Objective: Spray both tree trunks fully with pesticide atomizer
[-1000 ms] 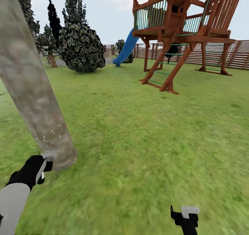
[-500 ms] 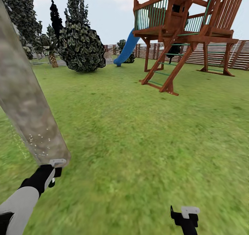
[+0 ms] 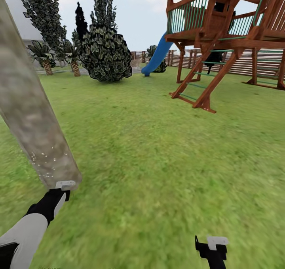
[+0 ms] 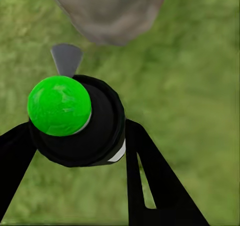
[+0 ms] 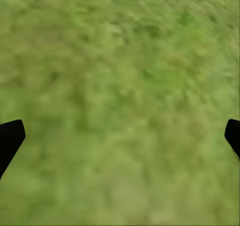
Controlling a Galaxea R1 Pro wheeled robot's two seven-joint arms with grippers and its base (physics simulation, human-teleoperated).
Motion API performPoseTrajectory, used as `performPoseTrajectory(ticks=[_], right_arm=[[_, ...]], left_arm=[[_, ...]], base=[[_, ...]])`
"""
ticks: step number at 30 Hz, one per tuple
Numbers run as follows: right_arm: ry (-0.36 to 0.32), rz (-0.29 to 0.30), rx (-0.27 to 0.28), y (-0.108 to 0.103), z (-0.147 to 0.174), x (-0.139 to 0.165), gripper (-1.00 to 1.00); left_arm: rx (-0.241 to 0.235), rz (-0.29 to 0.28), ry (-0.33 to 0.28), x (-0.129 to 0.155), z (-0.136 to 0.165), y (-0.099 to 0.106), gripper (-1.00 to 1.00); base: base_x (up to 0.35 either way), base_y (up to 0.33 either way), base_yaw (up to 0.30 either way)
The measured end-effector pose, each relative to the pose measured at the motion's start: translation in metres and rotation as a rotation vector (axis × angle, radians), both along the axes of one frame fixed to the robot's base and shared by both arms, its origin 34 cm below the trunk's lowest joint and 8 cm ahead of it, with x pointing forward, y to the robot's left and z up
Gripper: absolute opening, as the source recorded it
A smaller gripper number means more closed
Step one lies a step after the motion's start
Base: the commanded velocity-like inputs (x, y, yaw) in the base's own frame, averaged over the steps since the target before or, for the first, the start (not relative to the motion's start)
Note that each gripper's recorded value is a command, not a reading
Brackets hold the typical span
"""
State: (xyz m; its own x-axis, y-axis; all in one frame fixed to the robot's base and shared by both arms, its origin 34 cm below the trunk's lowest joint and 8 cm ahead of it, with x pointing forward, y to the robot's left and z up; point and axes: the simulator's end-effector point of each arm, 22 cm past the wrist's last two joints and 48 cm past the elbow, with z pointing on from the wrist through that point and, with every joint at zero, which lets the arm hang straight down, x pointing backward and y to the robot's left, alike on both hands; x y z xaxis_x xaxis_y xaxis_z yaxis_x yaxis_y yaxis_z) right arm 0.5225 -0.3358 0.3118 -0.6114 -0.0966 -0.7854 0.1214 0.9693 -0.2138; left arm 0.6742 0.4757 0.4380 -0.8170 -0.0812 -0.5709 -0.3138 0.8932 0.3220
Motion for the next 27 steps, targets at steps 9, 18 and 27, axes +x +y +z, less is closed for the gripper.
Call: performPoseTrajectory(ticks=[9, 18, 27], right_arm=[[0.000, -0.001, -0.001, -0.001, 0.000, 0.000, 1.00], [0.000, -0.002, -0.002, -0.001, 0.000, 0.000, 1.00], [-0.001, -0.002, -0.002, -0.001, 0.000, 0.000, 1.00]], left_arm=[[-0.014, 0.001, -0.003, 0.001, -0.002, -0.008, -1.00], [-0.023, -0.005, -0.003, 0.003, -0.004, -0.018, -1.00], [-0.023, -0.005, -0.004, 0.003, -0.004, -0.018, -1.00]], base=[[0.014, -0.024, 0.276], [0.165, -0.110, 0.112], [0.234, -0.186, 0.118]])
